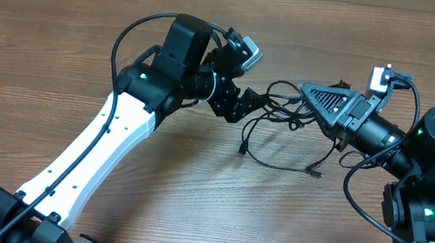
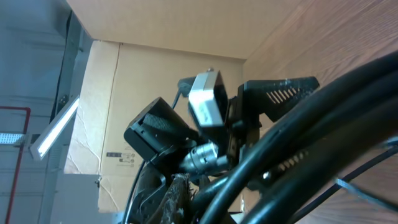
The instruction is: Untangle cables
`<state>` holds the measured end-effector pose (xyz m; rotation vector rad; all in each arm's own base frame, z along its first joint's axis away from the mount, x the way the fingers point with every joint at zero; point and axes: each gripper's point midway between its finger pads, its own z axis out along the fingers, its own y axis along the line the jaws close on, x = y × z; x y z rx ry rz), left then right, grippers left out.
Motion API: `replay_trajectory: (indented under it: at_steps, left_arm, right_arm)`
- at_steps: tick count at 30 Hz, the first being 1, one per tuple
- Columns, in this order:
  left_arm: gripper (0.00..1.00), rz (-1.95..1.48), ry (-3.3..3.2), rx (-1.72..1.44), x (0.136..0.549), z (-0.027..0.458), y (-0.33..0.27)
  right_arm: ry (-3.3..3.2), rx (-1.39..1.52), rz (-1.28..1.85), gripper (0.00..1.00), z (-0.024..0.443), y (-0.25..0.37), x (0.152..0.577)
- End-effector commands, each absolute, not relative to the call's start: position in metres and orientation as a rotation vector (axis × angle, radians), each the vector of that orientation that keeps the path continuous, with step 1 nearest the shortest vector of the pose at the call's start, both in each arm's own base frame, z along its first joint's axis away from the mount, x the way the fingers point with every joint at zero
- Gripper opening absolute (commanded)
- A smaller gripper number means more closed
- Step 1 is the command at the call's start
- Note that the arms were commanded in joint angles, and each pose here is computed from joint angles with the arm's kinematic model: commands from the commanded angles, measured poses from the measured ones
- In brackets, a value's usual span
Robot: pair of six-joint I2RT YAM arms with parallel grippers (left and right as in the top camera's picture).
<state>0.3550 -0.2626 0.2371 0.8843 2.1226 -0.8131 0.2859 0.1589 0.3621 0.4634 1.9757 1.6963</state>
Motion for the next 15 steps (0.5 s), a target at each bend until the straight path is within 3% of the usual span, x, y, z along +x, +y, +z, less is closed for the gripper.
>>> replay_trajectory:
  at_steps: [1,15]
  left_arm:
    - [0.88,-0.743,2.177,0.709,0.370,0.245,-0.246]
    - [0.87,-0.855,2.155,0.722,0.362,0.252,-0.257]
  right_arm:
    - [1.949,0.388,1.729,0.04,0.382,0.162,0.278]
    - [1.907,0.329,1.815,0.04,0.401,0.167,0.270]
